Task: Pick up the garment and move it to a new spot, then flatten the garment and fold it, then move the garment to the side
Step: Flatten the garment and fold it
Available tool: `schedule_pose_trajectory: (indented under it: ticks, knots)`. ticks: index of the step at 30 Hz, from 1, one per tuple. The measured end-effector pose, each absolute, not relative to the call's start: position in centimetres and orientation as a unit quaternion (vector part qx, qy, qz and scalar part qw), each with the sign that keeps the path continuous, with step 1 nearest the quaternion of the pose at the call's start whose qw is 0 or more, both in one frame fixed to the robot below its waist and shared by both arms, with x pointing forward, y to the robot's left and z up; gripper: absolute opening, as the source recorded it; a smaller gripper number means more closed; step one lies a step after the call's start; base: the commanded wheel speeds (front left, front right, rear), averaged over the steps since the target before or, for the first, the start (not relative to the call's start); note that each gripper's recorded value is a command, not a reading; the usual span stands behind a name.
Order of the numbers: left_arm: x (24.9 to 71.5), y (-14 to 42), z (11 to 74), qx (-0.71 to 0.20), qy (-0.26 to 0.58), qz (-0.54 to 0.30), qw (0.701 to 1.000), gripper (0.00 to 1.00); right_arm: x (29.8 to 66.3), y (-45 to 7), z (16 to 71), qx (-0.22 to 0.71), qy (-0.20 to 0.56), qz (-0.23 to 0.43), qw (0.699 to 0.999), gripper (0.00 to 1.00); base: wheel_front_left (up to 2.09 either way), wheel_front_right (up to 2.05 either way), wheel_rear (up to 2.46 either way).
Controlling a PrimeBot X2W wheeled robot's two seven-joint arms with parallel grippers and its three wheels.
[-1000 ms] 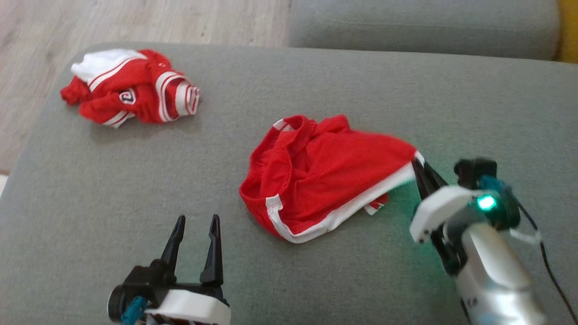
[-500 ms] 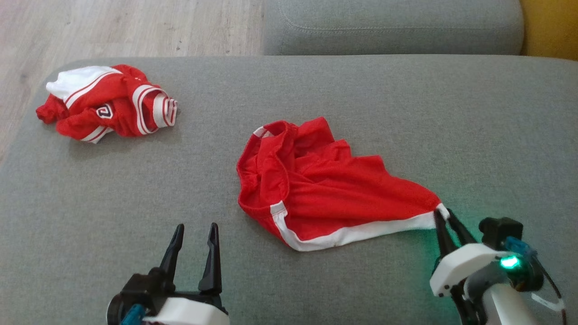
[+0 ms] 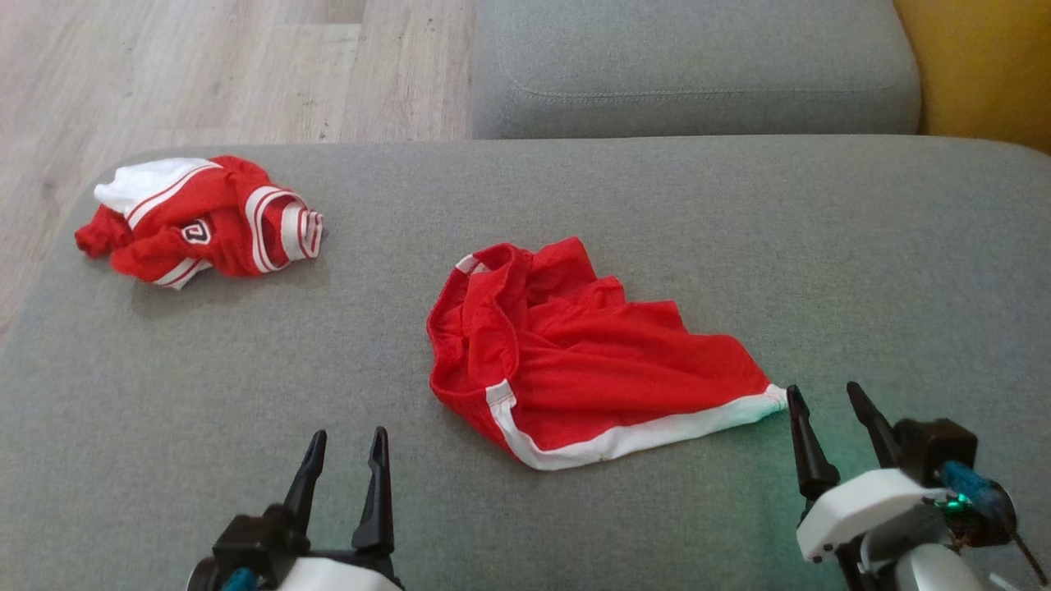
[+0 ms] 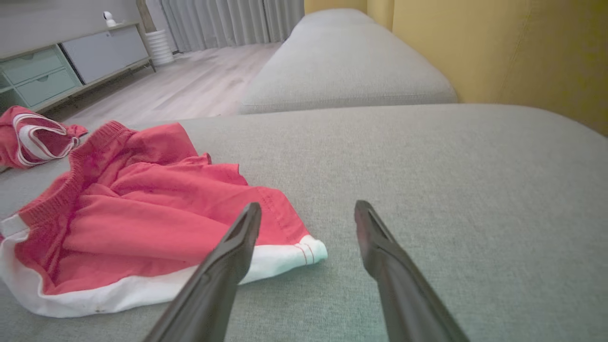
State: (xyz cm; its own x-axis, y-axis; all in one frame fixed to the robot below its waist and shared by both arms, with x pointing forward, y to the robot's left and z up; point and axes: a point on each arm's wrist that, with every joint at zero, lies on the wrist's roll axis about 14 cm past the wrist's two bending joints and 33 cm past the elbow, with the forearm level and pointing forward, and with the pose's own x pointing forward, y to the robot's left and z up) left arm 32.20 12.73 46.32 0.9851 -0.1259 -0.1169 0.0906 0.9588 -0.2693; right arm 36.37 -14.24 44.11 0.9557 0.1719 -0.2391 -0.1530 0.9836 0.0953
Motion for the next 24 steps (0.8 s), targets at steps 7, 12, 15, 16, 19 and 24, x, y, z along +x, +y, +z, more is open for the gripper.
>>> schedule_pose_trajectory:
  ticks: [7,12,15,16,19,24]
  knots:
    - [32.1,13.2,46.2,-0.13,0.068,-0.049,0.988,1.0,35.9,-14.2,46.7,0.024,0.077,0.086,0.993,1.0,0.0,0.0,0.0]
    - [31.4,13.6,45.6,-0.132,0.078,-0.038,0.987,1.0,34.9,-14.4,47.6,0.024,0.066,0.085,0.994,1.0,0.0,0.0,0.0]
    - [31.1,13.9,45.2,-0.132,0.083,-0.033,0.987,1.0,34.3,-14.4,47.9,0.033,0.063,0.085,0.994,1.0,0.0,0.0,0.0]
    - [31.1,14.0,45.2,-0.134,0.083,-0.031,0.987,1.0,34.1,-14.4,47.9,0.036,0.062,0.085,0.994,1.0,0.0,0.0,0.0]
    - [31.1,14.3,45.3,-0.136,0.081,-0.026,0.987,1.0,33.8,-14.3,48.1,0.038,0.061,0.086,0.994,1.0,0.0,0.0,0.0]
    - [31.0,14.6,45.5,-0.134,0.077,-0.022,0.988,1.0,33.2,-13.8,48.1,0.038,0.063,0.094,0.993,1.0,0.0,0.0,0.0]
